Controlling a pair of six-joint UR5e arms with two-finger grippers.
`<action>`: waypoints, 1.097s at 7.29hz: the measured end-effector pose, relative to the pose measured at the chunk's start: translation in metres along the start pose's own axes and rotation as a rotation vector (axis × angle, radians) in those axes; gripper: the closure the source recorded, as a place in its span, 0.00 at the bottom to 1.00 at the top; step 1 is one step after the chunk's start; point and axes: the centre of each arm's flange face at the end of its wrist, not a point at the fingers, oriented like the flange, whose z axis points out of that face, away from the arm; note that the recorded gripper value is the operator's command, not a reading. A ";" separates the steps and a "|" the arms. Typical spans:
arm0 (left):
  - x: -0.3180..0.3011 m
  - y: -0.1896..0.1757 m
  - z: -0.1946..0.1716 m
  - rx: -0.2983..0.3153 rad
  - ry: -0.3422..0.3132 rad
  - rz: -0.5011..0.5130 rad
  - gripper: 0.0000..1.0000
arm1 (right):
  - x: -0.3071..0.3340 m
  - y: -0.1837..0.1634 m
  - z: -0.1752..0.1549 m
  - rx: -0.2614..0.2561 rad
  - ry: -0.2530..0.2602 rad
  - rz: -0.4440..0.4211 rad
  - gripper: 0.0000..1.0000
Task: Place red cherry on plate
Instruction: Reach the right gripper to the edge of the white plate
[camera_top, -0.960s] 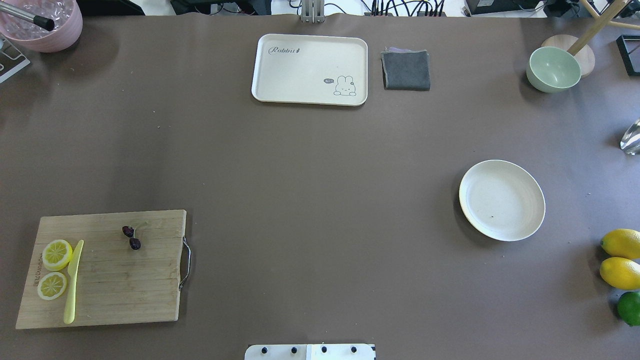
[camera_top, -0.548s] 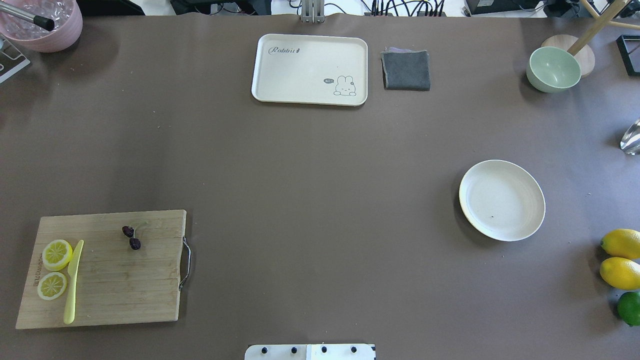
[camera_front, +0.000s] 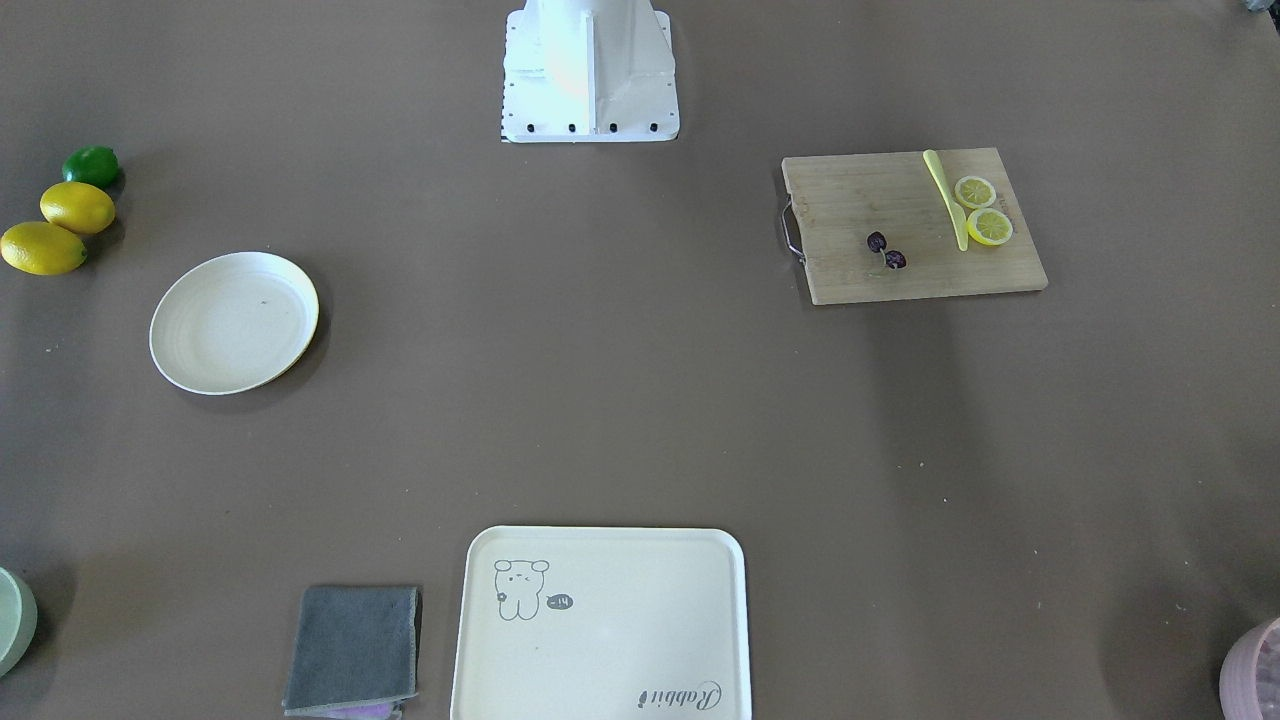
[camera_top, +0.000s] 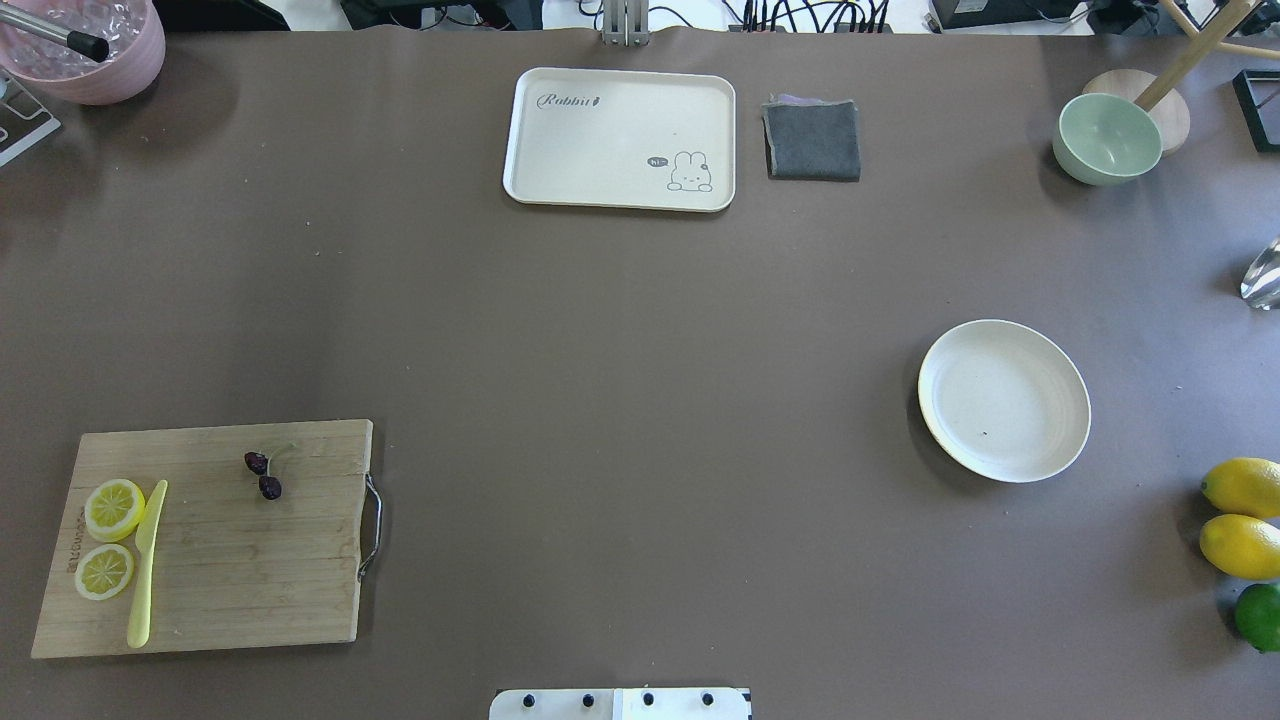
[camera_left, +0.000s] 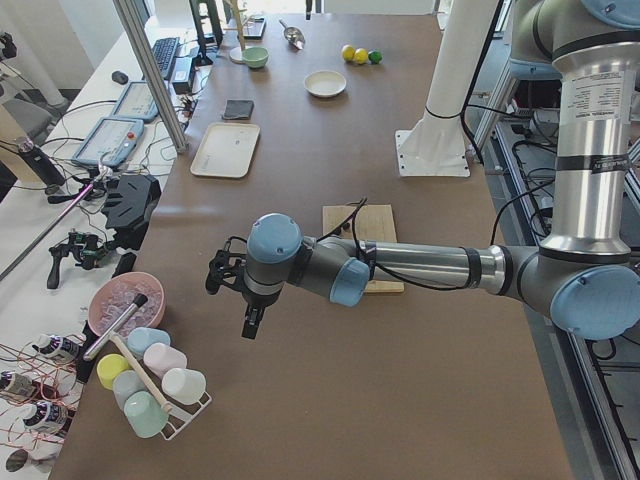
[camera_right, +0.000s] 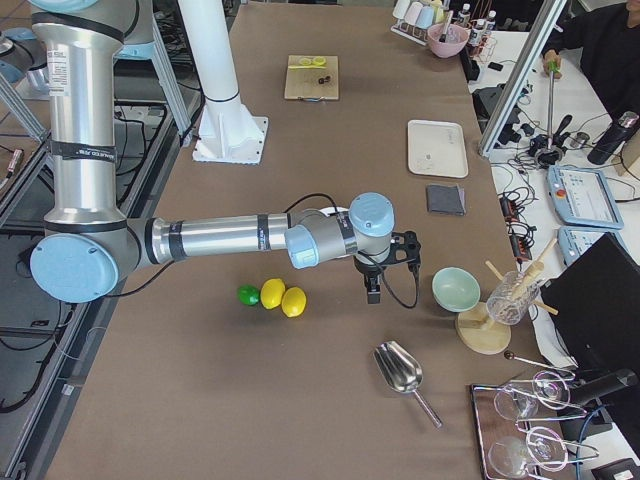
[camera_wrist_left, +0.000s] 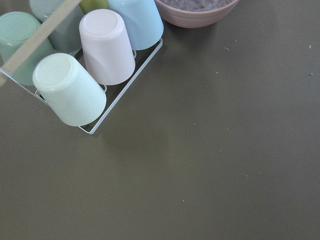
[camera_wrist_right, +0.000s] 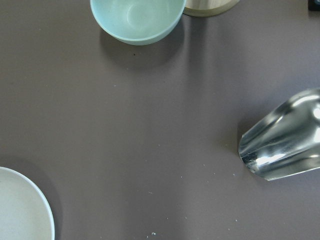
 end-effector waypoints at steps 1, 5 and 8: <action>0.003 -0.002 -0.001 0.009 0.004 0.013 0.02 | -0.029 -0.002 0.018 0.024 -0.009 -0.023 0.00; -0.012 0.002 0.014 0.021 0.005 0.025 0.02 | -0.116 0.021 0.095 0.022 -0.046 -0.117 0.00; -0.016 0.004 0.018 0.017 0.003 0.022 0.02 | -0.151 0.046 0.147 -0.012 -0.039 -0.191 0.00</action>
